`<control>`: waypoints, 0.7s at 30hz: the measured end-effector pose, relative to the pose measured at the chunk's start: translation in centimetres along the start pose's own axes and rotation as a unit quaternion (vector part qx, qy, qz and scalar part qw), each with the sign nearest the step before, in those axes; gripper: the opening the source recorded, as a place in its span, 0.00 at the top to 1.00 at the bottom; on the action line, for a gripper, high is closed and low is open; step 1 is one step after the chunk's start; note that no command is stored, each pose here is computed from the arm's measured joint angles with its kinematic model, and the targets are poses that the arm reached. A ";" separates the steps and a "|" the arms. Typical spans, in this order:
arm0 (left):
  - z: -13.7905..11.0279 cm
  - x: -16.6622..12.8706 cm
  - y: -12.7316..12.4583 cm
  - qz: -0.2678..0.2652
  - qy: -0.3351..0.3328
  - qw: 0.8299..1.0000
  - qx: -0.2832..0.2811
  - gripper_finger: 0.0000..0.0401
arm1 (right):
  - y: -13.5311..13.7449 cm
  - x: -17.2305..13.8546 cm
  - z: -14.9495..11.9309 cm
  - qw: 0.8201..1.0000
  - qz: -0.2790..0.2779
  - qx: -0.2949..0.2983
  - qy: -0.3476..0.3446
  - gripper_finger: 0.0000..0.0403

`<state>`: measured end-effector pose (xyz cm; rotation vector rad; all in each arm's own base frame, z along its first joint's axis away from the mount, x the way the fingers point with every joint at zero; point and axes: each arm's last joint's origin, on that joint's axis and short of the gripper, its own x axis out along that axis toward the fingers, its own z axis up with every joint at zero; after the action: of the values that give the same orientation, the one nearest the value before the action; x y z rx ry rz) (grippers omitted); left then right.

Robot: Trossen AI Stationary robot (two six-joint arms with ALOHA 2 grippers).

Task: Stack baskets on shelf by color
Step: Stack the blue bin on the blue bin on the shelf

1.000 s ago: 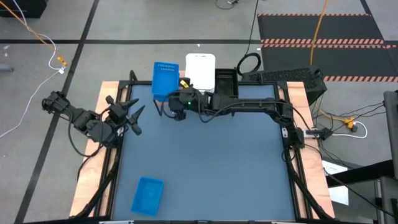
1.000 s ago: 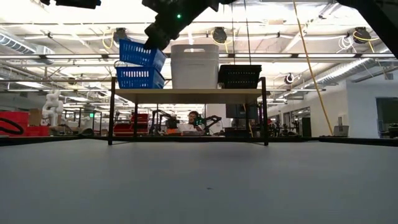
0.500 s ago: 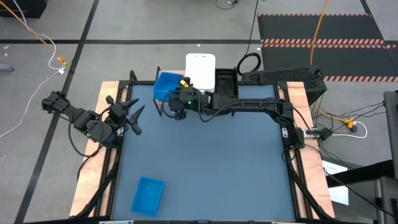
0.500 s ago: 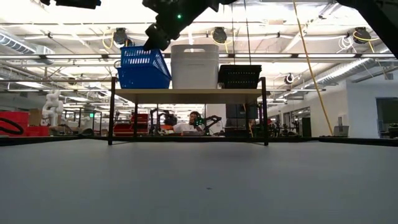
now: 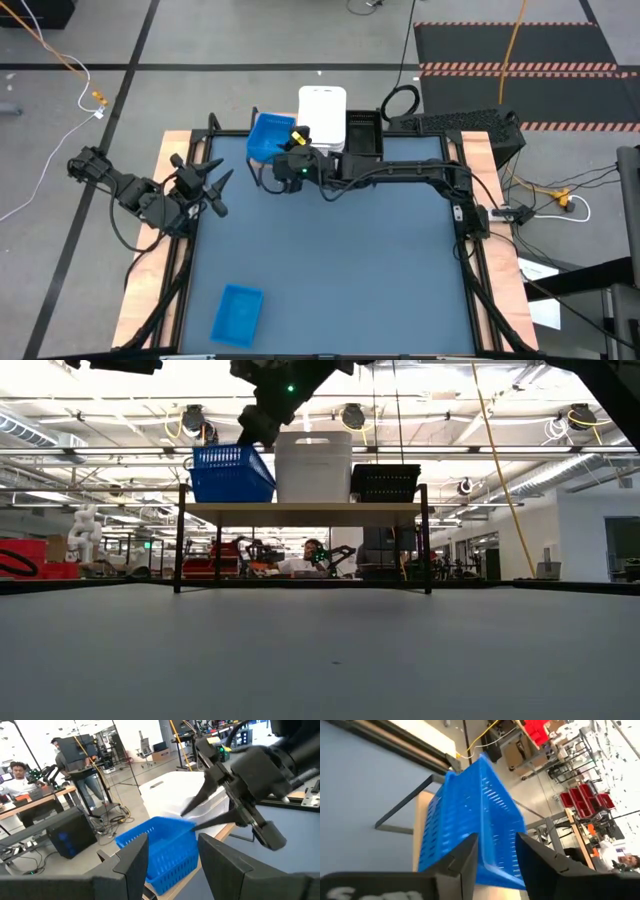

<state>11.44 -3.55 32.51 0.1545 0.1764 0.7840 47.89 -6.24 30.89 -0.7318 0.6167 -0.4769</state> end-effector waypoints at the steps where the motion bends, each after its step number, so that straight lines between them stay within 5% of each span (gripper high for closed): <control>1: 0.0 0.0 0.0 0.000 0.000 1.000 -0.001 0.56 | 0.2 0.1 -0.2 1.000 0.002 -0.002 0.002 0.70; 8: 0.0 0.0 0.0 -0.003 0.000 1.000 -0.002 0.56 | 2.4 0.4 -1.3 0.999 0.023 -0.018 0.019 0.73; 14: 0.0 0.0 0.0 -0.003 0.001 1.000 0.000 0.56 | 4.2 -2.0 0.6 0.999 0.040 -0.015 -0.013 0.73; 21: 0.0 0.0 0.0 -0.004 0.001 1.000 0.001 0.56 | 7.1 -5.7 3.6 0.986 0.115 0.089 -0.080 0.71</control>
<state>11.45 -3.57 32.52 0.1542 0.1786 0.7758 47.45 3.51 29.74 -0.5151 0.4938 -0.2526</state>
